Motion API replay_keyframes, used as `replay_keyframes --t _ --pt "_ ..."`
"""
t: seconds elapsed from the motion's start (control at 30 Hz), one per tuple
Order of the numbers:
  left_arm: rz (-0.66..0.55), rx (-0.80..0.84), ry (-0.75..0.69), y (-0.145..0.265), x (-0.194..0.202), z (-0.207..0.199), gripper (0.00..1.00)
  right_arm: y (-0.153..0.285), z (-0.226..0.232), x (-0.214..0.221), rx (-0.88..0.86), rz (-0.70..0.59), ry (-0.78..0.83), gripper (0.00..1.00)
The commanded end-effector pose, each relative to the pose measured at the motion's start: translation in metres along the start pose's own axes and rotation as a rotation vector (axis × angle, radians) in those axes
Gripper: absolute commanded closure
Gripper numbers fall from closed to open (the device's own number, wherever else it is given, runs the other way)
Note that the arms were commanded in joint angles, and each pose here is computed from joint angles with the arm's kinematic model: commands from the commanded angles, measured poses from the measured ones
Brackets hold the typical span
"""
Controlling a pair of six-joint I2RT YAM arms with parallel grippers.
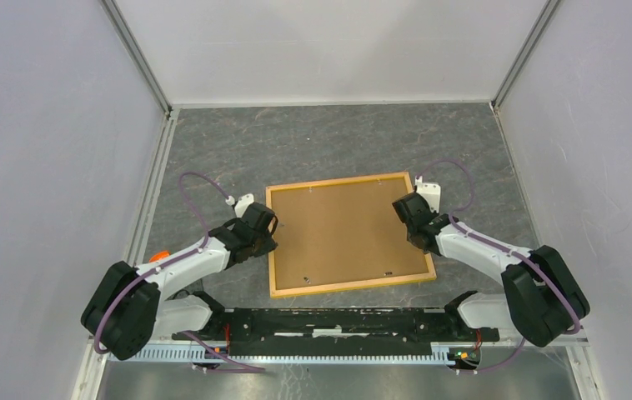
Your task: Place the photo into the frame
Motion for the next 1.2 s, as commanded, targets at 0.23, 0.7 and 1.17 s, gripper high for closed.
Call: replay_keyframes --t 0.23,0.7,1.17 --pt "0.03 -0.022 0.041 0.0 0.008 0.005 0.97 0.0 -0.002 0.037 -0.041 0.225 0.099 0.7" --pt "0.124 0.278 0.046 0.016 0.034 -0.006 0.83 -0.039 0.067 -0.033 -0.392 0.008 0.092 0.34" --pt "0.069 0.742 -0.156 0.064 0.059 -0.062 0.42 -0.05 0.21 -0.14 -0.776 -0.011 0.322 0.18"
Point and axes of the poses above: each gripper's point midway between its finger pads, its own y axis back along the fingers, its own z axis along the line the jaws close on, x = y × z, the point moved 8 cm from there along y, back along the fingers, and after that the axes turned 11 degrees about -y, right-handed, at the moved point
